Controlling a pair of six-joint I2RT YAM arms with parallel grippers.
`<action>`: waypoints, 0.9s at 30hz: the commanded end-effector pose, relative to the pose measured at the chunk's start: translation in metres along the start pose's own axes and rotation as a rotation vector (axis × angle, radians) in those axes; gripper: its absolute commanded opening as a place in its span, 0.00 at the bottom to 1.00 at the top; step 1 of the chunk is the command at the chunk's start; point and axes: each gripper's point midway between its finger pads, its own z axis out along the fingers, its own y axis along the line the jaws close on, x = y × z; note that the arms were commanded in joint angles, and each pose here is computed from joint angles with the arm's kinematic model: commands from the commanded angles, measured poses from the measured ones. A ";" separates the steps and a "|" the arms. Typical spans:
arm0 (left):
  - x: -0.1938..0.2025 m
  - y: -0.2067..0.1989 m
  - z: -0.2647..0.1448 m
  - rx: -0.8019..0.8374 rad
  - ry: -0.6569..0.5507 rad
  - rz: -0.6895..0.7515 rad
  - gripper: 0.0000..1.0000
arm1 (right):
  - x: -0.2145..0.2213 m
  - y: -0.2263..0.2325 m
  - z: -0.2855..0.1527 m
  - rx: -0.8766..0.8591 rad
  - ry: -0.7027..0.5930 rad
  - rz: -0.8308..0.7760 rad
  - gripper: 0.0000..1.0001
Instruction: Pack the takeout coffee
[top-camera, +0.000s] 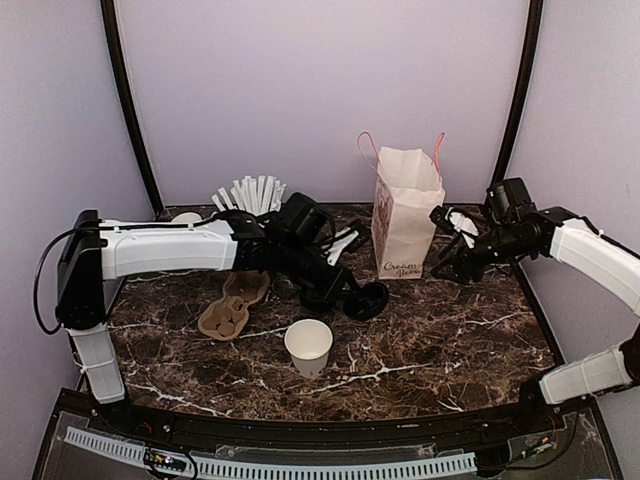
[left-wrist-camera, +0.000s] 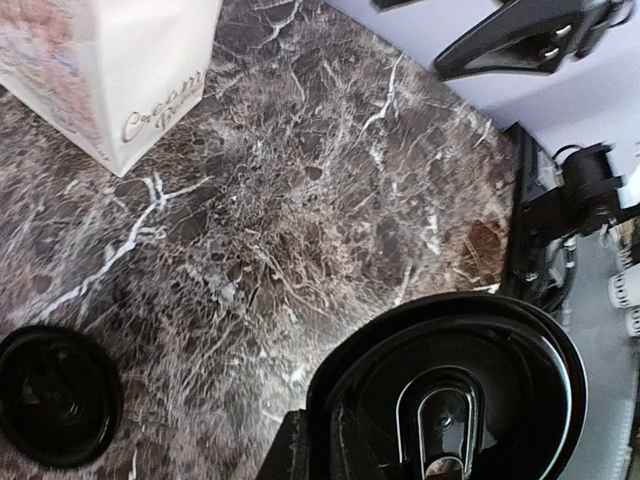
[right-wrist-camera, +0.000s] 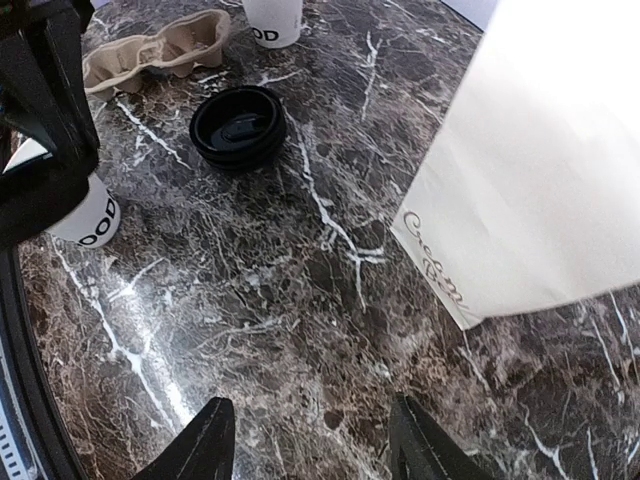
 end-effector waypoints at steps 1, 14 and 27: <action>0.022 0.013 0.046 -0.108 0.124 0.050 0.10 | 0.010 0.005 -0.015 0.028 -0.034 0.008 0.54; 0.027 0.001 0.098 0.017 0.259 -0.092 0.10 | 0.011 0.104 0.000 -0.201 0.098 -0.440 0.40; 0.037 -0.022 0.079 0.248 0.356 -0.200 0.12 | 0.011 0.164 0.025 -0.290 0.315 -0.838 0.37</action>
